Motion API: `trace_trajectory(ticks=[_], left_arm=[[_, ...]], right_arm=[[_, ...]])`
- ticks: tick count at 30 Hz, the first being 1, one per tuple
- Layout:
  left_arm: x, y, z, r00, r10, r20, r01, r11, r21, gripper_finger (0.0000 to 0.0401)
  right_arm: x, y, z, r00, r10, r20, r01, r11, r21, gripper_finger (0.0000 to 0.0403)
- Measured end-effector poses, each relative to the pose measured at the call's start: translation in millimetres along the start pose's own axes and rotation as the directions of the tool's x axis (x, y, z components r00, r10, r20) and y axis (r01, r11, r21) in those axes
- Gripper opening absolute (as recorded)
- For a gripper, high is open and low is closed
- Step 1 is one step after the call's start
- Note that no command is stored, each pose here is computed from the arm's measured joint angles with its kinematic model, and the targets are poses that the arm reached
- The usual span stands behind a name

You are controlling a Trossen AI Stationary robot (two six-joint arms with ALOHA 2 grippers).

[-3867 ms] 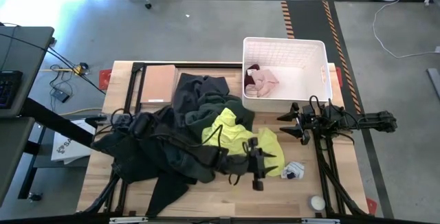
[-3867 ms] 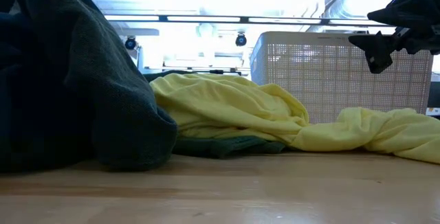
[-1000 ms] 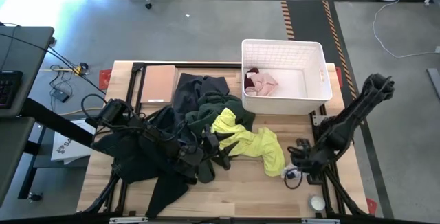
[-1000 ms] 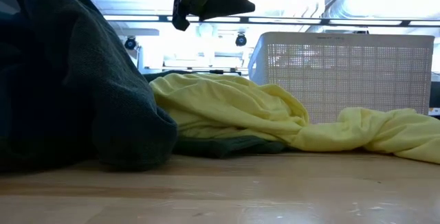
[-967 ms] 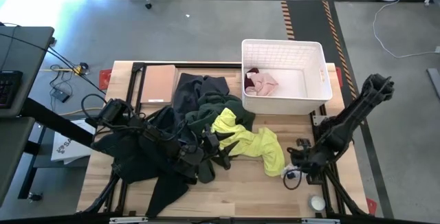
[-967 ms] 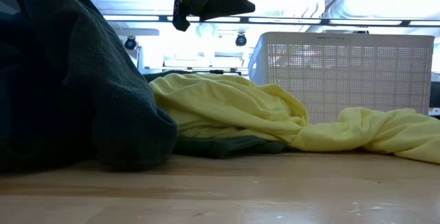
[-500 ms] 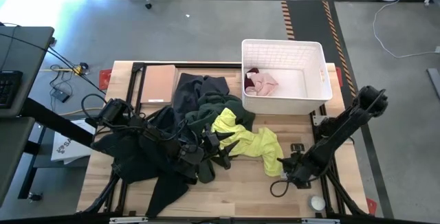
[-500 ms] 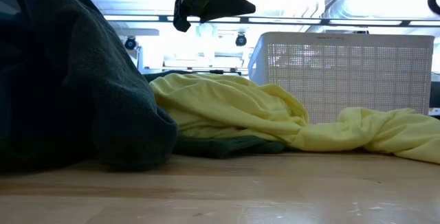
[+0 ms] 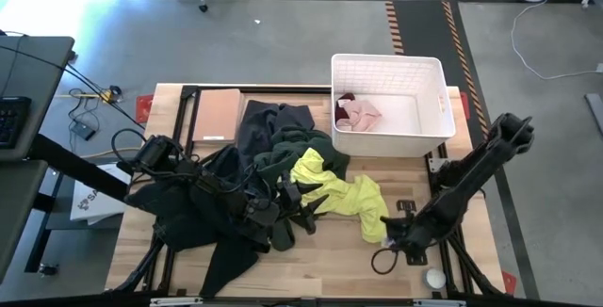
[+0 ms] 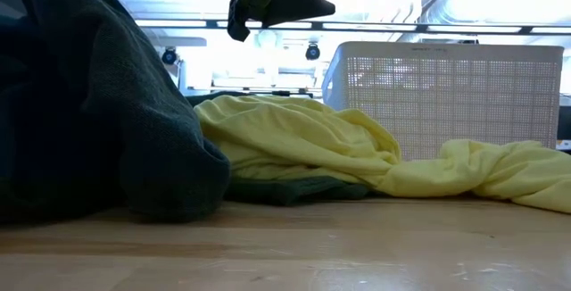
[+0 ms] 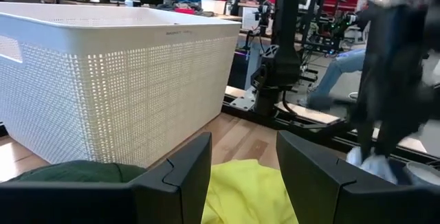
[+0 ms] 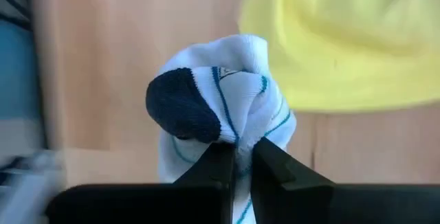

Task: Sort clothes
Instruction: Put the white and blue socks into the white laundry bin

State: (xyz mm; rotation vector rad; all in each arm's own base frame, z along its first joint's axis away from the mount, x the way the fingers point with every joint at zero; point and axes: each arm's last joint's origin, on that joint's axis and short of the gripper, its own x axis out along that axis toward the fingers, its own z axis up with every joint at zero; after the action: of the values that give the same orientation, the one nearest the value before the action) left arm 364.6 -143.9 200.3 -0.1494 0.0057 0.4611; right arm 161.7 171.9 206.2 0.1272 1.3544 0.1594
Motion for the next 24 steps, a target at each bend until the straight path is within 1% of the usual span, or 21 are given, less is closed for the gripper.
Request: trace_trajectory(ticks=[2, 4, 6, 7, 9, 10, 12, 13, 15, 17, 18, 20, 21, 22, 24], left_arm=[[-0.4, -0.4, -0.1, 1.000, -0.002, 0.000, 0.002, 1.000, 0.001, 0.0160], [-0.6, -0.8, -0.1, 1.000, -0.013, -0.002, 0.013, 1.000, 0.000, 0.0160], [-1.2, -1.8, -0.3, 1.000, -0.030, -0.005, 0.030, 1.000, 0.000, 0.0160], [-1.6, -2.3, -0.4, 0.999, -0.034, -0.006, 0.034, 0.999, 0.000, 0.0160], [-2.0, -2.6, -0.5, 0.999, -0.037, -0.007, 0.037, 0.999, 0.001, 0.0160], [-2.3, -2.9, -0.5, 0.999, -0.039, -0.007, 0.039, 0.999, 0.000, 0.0160], [-2.6, -3.2, -0.6, 0.999, -0.041, -0.007, 0.041, 0.999, -0.003, 0.0160], [-2.8, -3.4, -0.6, 0.999, -0.042, -0.007, 0.042, 0.999, -0.006, 0.0160], [-3.0, -3.6, -0.6, 0.999, -0.043, -0.007, 0.043, 0.999, -0.007, 0.0160], [-3.5, -4.0, -0.7, 0.999, -0.044, -0.007, 0.044, 0.999, -0.008, 0.0160], [-3.5, -4.0, -0.7, 0.999, -0.044, -0.007, 0.044, 0.999, -0.008, 0.0160], [-3.5, -4.0, -0.5, 0.999, -0.045, -0.006, 0.045, 0.999, -0.009, 0.0160], [-3.5, -4.0, -0.4, 0.999, -0.045, -0.006, 0.045, 0.999, -0.010, 0.0160], [-3.5, -4.1, -0.4, 0.999, -0.045, -0.005, 0.045, 0.999, -0.012, 0.0160], [-3.4, -4.0, -0.4, 0.999, -0.045, -0.005, 0.045, 0.999, -0.017, 0.0160]], right_arm=[[-26.4, 0.3, 9.0, 0.997, 0.014, 0.076, -0.014, 1.000, -0.003, 0.0024], [-62.5, 1.3, 21.5, 0.980, 0.034, 0.198, -0.030, 0.999, -0.022, 0.0023], [-98.1, -2.8, 30.7, 0.951, -0.004, 0.309, 0.019, 0.999, -0.045, 0.0015], [-116.1, -5.9, 35.4, 0.925, -0.042, 0.377, 0.066, 0.996, -0.052, 0.0012], [-154.2, -16.3, 44.2, 0.844, -0.135, 0.519, 0.181, 0.983, -0.038, 0.0007], [-172.0, -23.8, 46.8, 0.798, -0.190, 0.572, 0.246, 0.969, -0.022, 0.0007], [-201.9, -42.2, 50.3, 0.714, -0.295, 0.635, 0.363, 0.931, 0.024, 0.0008], [-215.0, -52.9, 51.9, 0.677, -0.348, 0.649, 0.413, 0.909, 0.056, 0.0010], [-235.6, -77.2, 53.8, 0.619, -0.447, 0.645, 0.495, 0.860, 0.121, 0.0013], [-250.9, -102.1, 53.5, 0.577, -0.537, 0.615, 0.553, 0.811, 0.190, 0.0014], [-256.0, -114.7, 53.0, 0.565, -0.577, 0.591, 0.574, 0.788, 0.221, 0.0014], [-260.6, -138.0, 52.1, 0.564, -0.626, 0.538, 0.600, 0.759, 0.254, 0.0015], [-261.0, -150.3, 52.2, 0.573, -0.643, 0.508, 0.604, 0.750, 0.268, 0.0015], [-259.4, -162.1, 53.1, 0.587, -0.655, 0.476, 0.607, 0.745, 0.277, 0.0015], [-253.3, -186.2, 54.1, 0.631, -0.653, 0.418, 0.592, 0.754, 0.285, 0.0015]])
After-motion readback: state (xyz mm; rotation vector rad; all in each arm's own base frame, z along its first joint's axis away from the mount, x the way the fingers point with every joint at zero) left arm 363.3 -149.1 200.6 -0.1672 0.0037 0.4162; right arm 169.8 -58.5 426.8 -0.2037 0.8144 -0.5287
